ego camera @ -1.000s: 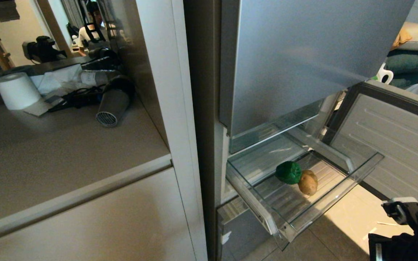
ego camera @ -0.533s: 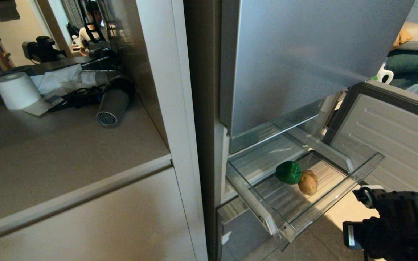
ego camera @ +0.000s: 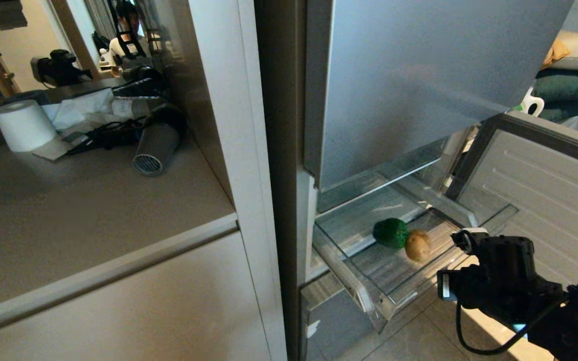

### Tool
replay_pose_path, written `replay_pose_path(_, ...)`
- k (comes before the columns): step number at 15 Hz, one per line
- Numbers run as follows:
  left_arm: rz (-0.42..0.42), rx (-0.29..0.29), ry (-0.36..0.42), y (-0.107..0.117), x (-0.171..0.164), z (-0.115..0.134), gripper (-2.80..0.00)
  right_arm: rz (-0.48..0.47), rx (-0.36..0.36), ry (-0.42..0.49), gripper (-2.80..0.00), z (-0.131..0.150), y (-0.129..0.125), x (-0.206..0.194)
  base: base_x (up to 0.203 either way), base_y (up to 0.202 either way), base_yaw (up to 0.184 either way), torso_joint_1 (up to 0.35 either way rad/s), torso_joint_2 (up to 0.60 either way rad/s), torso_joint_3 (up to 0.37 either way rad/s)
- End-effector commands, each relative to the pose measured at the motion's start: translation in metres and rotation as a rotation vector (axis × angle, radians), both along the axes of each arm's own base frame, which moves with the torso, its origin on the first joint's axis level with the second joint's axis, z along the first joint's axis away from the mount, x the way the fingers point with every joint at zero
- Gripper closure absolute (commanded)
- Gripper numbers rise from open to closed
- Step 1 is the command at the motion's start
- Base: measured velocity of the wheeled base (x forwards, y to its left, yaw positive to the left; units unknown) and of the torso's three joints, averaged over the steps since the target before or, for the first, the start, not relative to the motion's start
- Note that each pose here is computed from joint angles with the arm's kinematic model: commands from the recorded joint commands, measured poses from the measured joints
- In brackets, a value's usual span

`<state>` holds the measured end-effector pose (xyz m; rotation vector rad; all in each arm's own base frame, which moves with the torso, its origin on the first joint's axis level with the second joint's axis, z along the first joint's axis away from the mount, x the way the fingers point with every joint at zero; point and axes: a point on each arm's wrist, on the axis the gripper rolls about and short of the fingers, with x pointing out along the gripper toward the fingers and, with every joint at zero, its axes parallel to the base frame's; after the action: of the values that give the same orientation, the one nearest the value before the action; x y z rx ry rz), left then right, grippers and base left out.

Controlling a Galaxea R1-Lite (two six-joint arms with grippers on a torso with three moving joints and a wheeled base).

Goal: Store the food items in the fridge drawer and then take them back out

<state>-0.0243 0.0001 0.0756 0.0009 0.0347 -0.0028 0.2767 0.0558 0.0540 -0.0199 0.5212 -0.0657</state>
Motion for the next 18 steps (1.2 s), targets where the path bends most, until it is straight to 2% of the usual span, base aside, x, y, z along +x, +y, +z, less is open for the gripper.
replay_pose_path(1, 0.000, -0.001, 0.001, 0.000, 0.000, 0.000, 0.00, 0.015, 0.006, 0.008, 0.00, -0.011, 0.004, 0.018, 0.000, 0.000, 0.000, 0.000, 0.00, 0.000)
replay_pose_path(5, 0.000, -0.001, 0.001, 0.000, 0.000, 0.000, 0.00, 0.091, 0.048, -0.024, 0.00, -0.017, 0.004, 0.051, 0.000, 0.000, 0.000, 0.000, 0.00, 0.000)
replay_pose_path(11, 0.000, 0.001, 0.001, 0.000, 0.000, 0.000, 0.00, 0.176, -0.013, -0.187, 0.00, -0.043, -0.002, 0.109, 0.000, 0.000, 0.000, 0.000, 0.00, 0.000)
replay_pose_path(18, 0.000, 0.001, 0.001, 0.000, 0.000, 0.000, 0.00, 0.288, 0.034, -0.282, 0.00, -0.050, 0.006, 0.148, 0.000, 0.000, 0.000, 0.000, 0.00, 0.000)
